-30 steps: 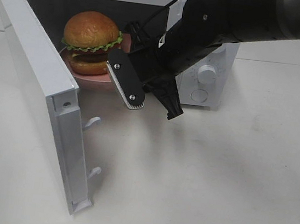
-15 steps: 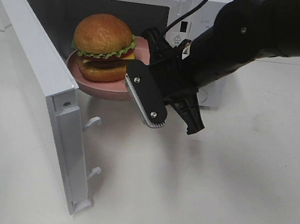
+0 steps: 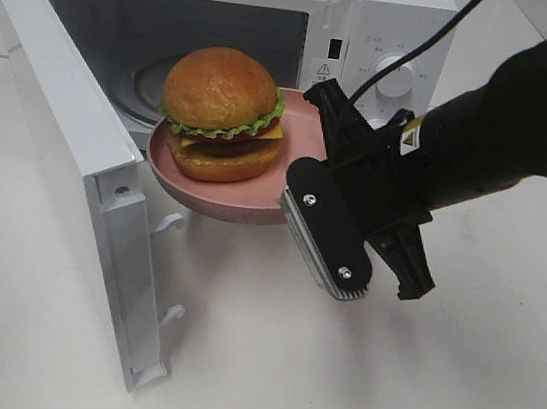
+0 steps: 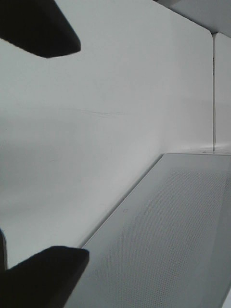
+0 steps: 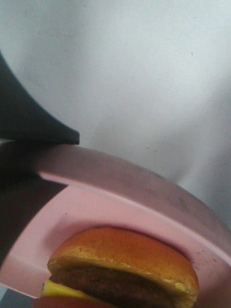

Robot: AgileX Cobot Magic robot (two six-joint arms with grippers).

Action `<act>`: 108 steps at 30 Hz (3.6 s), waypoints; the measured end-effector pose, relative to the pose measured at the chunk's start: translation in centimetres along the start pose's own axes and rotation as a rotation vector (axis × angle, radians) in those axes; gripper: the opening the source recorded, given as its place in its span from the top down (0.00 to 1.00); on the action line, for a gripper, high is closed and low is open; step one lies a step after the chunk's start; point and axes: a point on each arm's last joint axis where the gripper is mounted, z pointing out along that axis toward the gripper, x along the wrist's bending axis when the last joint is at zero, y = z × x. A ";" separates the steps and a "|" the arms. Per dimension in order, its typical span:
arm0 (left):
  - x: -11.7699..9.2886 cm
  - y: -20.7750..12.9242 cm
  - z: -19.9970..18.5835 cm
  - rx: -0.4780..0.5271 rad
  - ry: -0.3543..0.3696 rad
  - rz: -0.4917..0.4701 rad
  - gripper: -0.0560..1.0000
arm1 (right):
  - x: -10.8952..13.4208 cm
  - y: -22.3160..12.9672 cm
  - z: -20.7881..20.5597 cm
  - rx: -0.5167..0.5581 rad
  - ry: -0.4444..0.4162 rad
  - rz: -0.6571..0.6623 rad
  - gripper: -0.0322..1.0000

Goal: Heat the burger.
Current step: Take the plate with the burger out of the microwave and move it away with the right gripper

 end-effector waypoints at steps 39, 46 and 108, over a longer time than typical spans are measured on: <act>0.0 0.0 0.0 0.000 0.000 0.000 0.01 | 12.6 0.0 -10.7 0.081 -0.049 0.165 0.83; 0.0 0.0 0.0 0.000 0.000 0.000 0.01 | 13.9 -0.6 -12.4 0.150 -0.050 0.240 0.83; 0.0 0.0 0.0 0.000 0.000 0.000 0.01 | 11.2 -5.9 -7.3 1.139 -0.176 1.482 0.83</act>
